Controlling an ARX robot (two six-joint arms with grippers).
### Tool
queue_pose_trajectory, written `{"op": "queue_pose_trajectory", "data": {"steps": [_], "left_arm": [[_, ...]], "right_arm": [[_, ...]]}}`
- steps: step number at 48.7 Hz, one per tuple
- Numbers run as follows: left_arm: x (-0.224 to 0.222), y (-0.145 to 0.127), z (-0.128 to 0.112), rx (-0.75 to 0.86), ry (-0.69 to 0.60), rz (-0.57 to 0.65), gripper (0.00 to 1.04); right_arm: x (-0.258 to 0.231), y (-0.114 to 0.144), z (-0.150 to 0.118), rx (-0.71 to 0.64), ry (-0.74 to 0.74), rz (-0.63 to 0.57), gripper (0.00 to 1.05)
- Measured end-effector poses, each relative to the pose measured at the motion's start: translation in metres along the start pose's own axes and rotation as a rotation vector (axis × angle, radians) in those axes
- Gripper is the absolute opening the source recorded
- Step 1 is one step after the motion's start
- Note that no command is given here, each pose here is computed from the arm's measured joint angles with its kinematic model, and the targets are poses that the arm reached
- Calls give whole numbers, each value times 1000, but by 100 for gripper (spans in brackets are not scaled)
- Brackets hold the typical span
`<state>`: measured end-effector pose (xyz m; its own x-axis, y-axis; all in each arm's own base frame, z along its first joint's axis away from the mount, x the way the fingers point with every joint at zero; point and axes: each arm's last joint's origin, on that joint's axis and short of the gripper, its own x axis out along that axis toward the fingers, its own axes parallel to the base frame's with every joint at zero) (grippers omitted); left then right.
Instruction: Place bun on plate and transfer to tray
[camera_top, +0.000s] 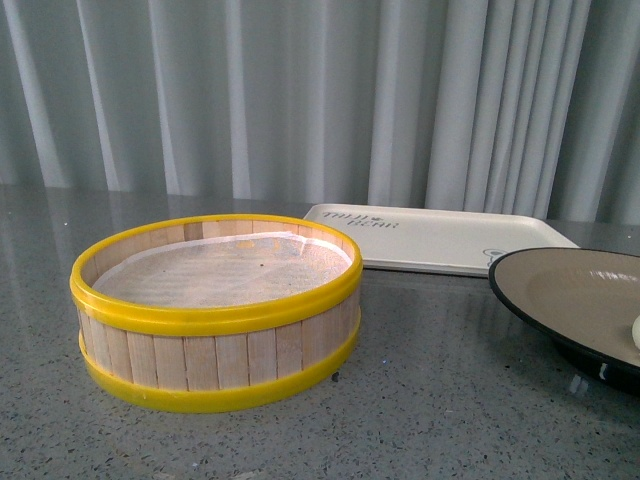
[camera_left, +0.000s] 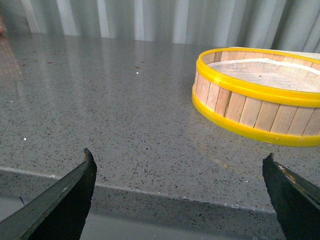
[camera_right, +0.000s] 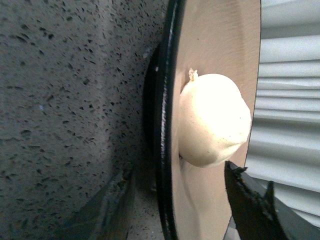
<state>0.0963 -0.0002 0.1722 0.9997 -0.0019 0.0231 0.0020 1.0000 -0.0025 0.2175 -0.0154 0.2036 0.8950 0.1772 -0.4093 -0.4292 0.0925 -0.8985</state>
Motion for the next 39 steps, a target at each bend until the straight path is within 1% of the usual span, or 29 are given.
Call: {"op": "queue_pose_trajectory", "data": {"steps": [1, 5, 10, 12, 14, 29, 32, 39], "left_arm": [[0, 0, 0, 0, 0, 0, 98], [0, 0, 0, 0, 0, 0, 98], [0, 0, 0, 0, 0, 0, 98], [0, 0, 0, 0, 0, 0, 98], [0, 0, 0, 0, 0, 0, 98], [0, 0, 0, 0, 0, 0, 98], [0, 0, 0, 0, 0, 0, 98], [0, 0, 0, 0, 0, 0, 98]], "right_arm": [[0, 0, 0, 0, 1, -1, 51], [0, -1, -1, -4, -3, -6, 36], [-4, -2, 1, -28, -15, -19, 13], [-6, -2, 3, -37, -20, -23, 7], [-9, -3, 5, -46, -25, -29, 2], [-20, -7, 12, -92, -40, -51, 2], [-21, -12, 13, -109, -42, -55, 2], [-18, -48, 4, -183, 1, -139, 2]]}}
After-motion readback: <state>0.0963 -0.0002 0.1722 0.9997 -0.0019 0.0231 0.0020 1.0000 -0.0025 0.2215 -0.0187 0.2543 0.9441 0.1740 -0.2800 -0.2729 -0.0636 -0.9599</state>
